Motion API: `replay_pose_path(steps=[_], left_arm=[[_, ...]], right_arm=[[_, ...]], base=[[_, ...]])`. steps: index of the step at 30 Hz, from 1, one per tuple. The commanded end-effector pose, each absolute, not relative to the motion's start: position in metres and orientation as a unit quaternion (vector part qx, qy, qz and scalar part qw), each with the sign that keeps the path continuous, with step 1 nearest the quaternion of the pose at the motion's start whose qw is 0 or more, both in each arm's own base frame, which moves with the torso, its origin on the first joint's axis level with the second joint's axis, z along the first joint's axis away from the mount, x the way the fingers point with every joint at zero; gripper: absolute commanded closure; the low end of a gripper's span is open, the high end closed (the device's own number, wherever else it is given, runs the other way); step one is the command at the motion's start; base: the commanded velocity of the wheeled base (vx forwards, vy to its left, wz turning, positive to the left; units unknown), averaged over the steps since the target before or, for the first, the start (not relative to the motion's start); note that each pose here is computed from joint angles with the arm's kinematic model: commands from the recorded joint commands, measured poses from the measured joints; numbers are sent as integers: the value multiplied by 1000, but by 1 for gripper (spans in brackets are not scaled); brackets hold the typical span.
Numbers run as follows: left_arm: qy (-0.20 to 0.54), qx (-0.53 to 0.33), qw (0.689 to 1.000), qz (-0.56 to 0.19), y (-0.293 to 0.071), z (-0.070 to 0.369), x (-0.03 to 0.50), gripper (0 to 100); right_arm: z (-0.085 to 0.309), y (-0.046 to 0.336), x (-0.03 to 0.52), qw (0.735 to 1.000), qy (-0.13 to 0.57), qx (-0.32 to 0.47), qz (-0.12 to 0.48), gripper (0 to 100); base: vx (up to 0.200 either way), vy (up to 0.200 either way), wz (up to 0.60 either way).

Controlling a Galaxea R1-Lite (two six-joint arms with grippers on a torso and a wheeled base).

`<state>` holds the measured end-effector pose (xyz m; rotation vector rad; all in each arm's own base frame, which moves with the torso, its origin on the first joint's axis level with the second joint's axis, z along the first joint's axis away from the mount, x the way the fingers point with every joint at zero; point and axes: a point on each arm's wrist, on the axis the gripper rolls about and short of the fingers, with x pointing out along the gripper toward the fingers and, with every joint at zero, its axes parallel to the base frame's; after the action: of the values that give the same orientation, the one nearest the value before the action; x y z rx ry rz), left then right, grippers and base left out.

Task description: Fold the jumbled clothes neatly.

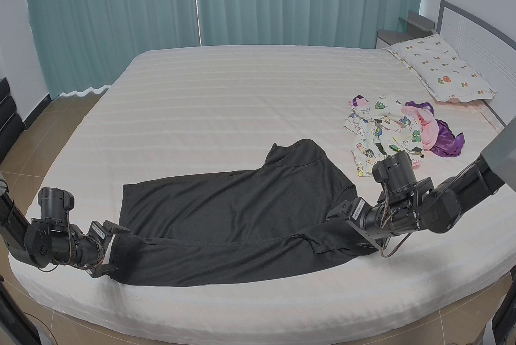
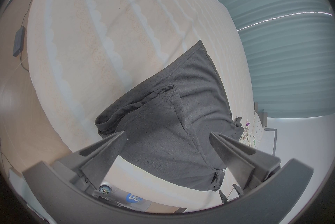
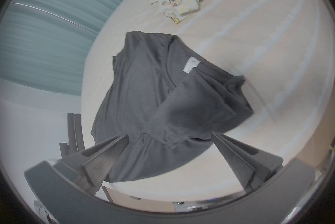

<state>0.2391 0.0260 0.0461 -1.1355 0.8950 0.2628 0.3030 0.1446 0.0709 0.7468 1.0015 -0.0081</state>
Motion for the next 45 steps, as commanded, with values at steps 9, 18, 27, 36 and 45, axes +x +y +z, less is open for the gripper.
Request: replay_pose_path(steps=[9, 18, 27, 36, 45], left_arm=[[409, -518, 741, 121, 26, 46, 239, 0], [409, -518, 741, 121, 26, 45, 239, 0], [409, -518, 741, 121, 26, 45, 239, 0], [412, -518, 740, 122, 26, 44, 240, 0], [412, -518, 740, 122, 26, 44, 240, 0]], right_arm=[[24, 158, 280, 822, 457, 340, -15, 0], [28, 161, 288, 832, 427, 355, 1, 0], [46, 162, 294, 840, 397, 369, 17, 0], [62, 156, 277, 836, 419, 355, 16, 0], [59, 156, 277, 830, 440, 342, 8, 0]], base=[[0, 0, 0], [0, 0, 0], [0, 0, 0], [0, 0, 0], [0, 0, 0]])
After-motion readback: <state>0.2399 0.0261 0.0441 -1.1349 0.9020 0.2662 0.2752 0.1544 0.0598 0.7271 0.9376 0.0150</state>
